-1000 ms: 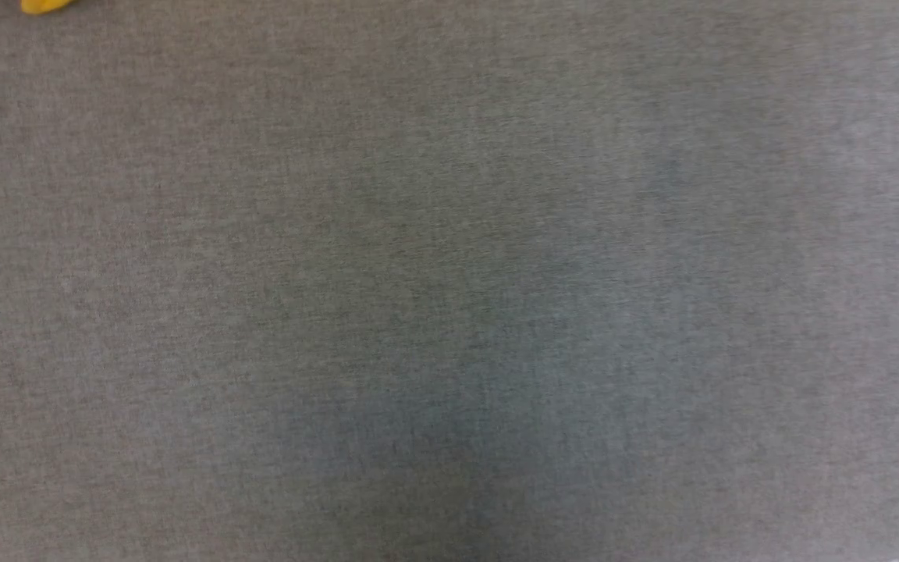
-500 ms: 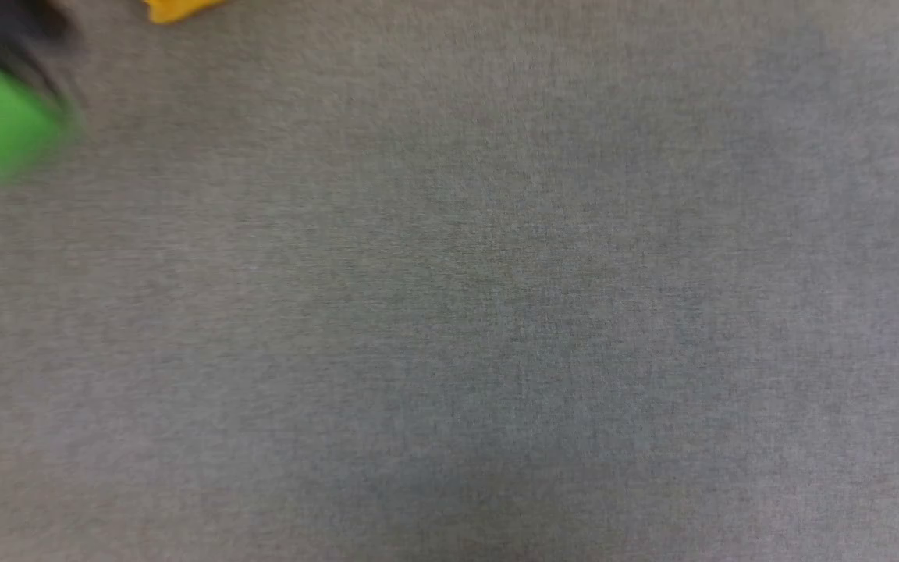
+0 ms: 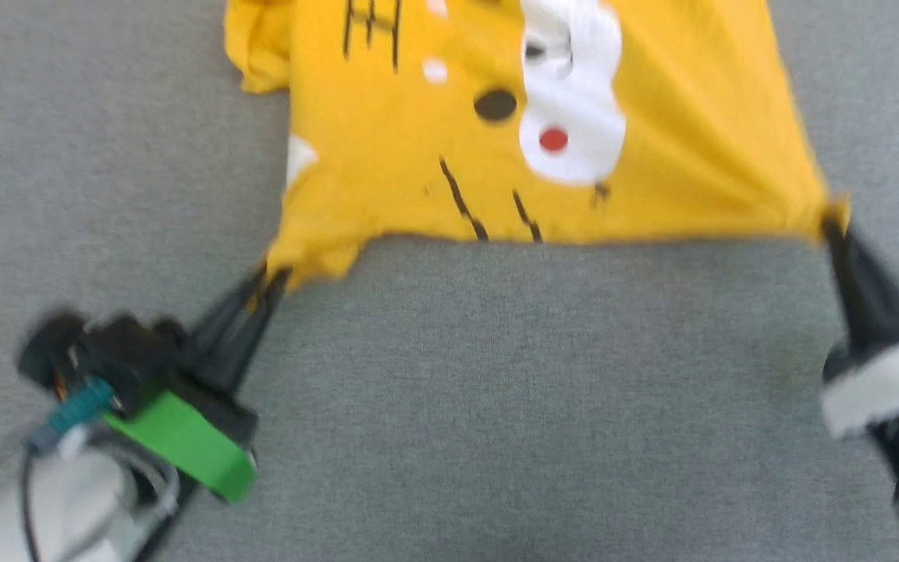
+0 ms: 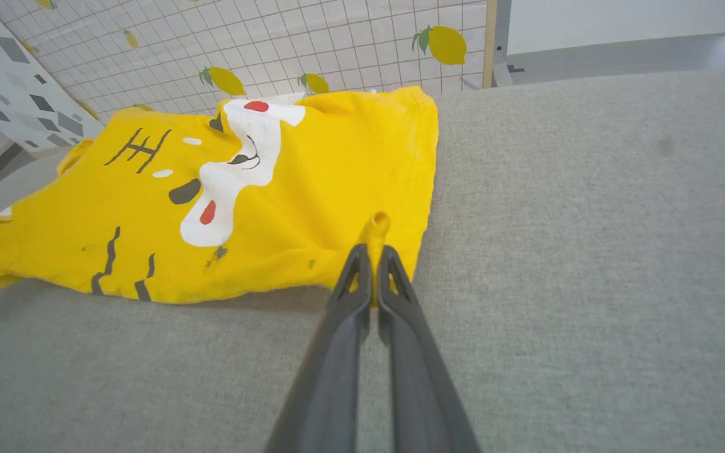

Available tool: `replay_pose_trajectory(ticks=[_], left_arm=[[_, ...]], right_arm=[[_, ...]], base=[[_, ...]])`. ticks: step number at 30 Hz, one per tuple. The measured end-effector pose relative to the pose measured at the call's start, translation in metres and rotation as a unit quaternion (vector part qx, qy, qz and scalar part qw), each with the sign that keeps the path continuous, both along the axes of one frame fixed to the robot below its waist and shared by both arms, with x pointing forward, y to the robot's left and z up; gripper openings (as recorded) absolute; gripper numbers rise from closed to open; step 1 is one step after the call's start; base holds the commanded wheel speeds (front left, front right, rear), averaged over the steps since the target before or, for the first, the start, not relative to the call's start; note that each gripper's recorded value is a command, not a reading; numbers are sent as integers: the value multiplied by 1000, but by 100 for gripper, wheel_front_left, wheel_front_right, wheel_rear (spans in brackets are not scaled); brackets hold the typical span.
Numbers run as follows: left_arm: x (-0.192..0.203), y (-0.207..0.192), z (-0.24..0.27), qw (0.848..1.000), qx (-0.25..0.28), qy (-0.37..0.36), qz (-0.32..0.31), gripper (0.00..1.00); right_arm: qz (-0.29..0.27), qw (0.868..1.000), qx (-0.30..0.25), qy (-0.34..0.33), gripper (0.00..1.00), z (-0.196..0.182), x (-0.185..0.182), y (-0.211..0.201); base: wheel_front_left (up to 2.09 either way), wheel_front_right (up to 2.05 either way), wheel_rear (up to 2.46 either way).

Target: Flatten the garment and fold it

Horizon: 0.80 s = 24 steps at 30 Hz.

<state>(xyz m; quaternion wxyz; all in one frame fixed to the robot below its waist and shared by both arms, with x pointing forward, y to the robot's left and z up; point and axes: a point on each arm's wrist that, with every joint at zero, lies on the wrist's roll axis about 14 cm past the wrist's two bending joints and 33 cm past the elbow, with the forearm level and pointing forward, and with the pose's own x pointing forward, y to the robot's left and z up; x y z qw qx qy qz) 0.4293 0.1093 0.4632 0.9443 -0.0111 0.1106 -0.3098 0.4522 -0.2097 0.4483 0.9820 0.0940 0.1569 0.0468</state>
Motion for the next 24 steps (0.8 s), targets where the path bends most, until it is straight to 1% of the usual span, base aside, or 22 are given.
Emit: replay_pose_trajectory(ticks=[4, 7, 9, 12, 15, 17, 20, 24], left_arm=[[-39, 6, -26, 996, -17, 72, 45, 0], [-67, 12, -45, 988, -37, 130, 77, 0], [-88, 16, -58, 982, -39, 166, 84, 0], [-119, 21, -75, 968, -41, 230, 93, 0], [-147, 24, -88, 951, -37, 291, 98, 0], [-162, 23, -92, 942, -35, 320, 94, 0], [-185, 22, -97, 926, -33, 366, 92, 0], [-213, 22, -102, 904, -24, 416, 93, 0]], right_arm=[[-17, 999, 12, 49, 0, -19, -44, 1], [-20, 995, 6, 98, 0, -36, -79, -2], [-27, 992, 3, 126, 0, -43, -98, -9], [-27, 984, -12, 175, 0, -56, -128, -18], [-19, 971, -58, 232, 0, -72, -164, -34], [-14, 962, -71, 262, 0, -81, -183, -39], [-6, 950, -69, 304, 0, -92, -206, -37], [12, 928, -50, 369, 0, -103, -238, -28]], base=[[0, 0, 0], [0, 0, 0], [0, 0, 0], [0, 0, 0], [0, 0, 0], [0, 0, 0], [0, 0, 0], [0, 0, 0]])
